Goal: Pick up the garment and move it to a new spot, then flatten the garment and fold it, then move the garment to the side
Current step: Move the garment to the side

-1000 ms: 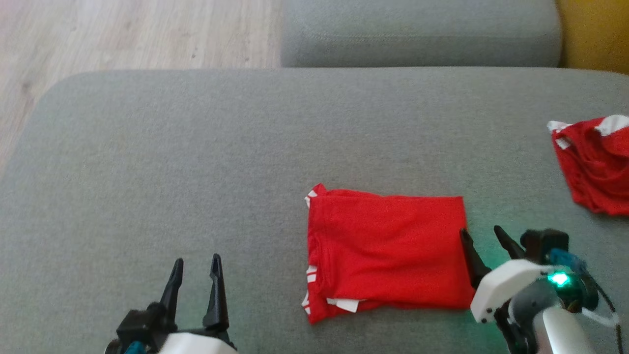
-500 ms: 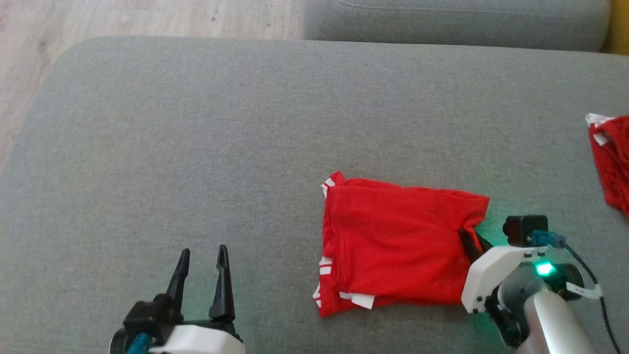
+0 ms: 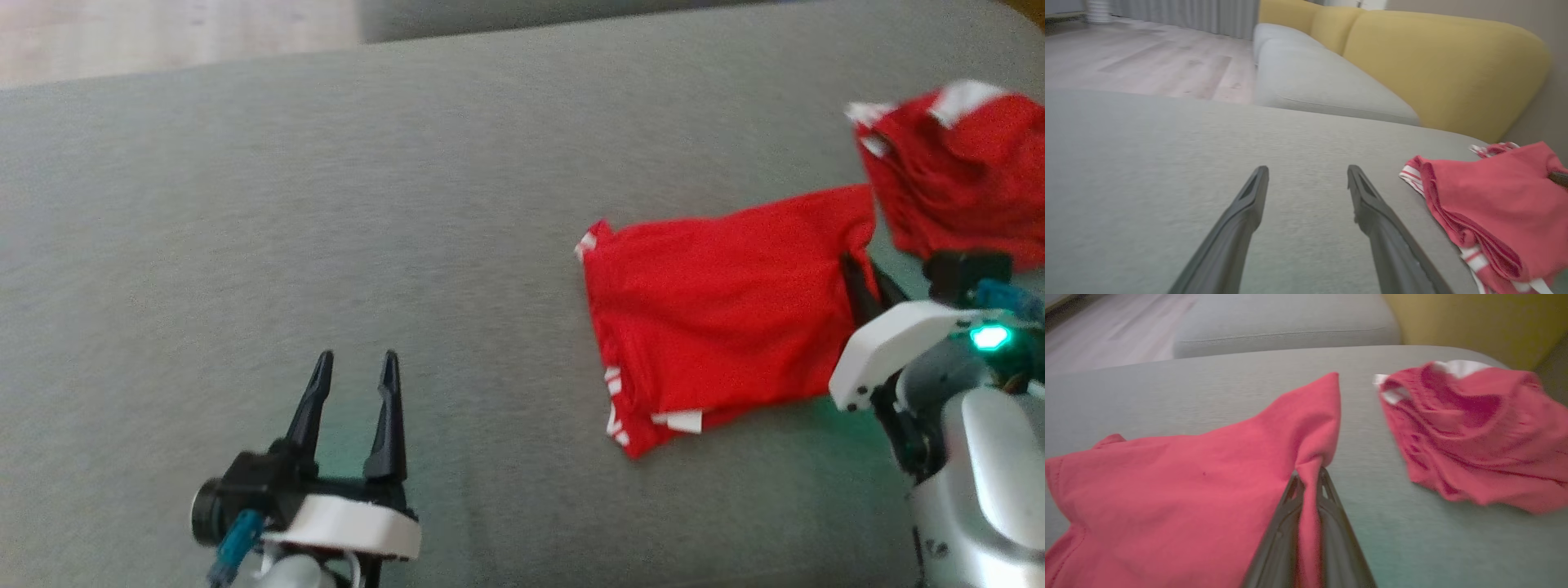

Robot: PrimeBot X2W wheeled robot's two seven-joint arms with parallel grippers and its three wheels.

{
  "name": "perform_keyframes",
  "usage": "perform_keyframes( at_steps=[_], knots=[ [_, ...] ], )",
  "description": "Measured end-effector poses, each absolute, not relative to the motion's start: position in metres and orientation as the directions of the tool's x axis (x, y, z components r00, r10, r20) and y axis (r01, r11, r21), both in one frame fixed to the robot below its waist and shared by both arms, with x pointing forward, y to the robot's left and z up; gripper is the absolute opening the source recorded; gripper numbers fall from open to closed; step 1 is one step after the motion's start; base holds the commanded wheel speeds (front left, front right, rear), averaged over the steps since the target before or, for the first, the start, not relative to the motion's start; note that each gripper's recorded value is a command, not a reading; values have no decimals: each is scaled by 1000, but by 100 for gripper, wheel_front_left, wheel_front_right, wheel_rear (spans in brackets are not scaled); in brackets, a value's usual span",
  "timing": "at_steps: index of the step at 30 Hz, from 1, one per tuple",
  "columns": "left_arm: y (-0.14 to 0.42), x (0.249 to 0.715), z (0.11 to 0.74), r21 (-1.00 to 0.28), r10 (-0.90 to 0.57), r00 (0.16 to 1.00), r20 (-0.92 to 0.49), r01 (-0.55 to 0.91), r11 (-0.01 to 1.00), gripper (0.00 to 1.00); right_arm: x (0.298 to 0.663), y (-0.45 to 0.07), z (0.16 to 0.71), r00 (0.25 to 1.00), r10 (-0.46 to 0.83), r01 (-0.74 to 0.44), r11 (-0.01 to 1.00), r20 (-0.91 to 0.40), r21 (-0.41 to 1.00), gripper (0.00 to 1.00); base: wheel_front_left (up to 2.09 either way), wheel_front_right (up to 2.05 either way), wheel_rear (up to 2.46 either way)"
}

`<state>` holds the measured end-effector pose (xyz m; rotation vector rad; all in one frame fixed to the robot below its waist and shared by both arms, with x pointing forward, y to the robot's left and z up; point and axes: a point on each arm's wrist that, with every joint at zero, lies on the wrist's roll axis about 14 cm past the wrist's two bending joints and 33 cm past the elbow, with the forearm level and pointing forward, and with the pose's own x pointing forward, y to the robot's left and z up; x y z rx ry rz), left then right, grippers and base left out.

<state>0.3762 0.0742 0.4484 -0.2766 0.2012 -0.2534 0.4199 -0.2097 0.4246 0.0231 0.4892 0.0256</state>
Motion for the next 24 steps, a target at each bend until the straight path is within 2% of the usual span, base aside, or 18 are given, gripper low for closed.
perform_keyframes(
  at_steps=[8, 15, 20, 24],
  knots=[
    [4, 406, 441, -293, -488, 858, -157, 432, 853, 100, 404, -276, 438, 894, -146, 153, 988, -424, -19, 0, 0, 0, 0],
    [-49, 407, 421, -326, -637, 746, -196, 562, 760, 100, 393, -313, 446, 883, -254, 256, 965, -394, -50, 0, 0, 0, 0],
    [-65, 410, 411, -349, -671, 712, -208, 587, 731, 100, 396, -316, 440, 875, -262, 257, 964, -408, -68, 0, 0, 0, 0],
    [-55, 415, 413, -339, -645, 735, -207, 565, 752, 100, 428, -304, 459, 910, -213, 198, 977, -356, -80, 0, 0, 0, 0]
  ],
)
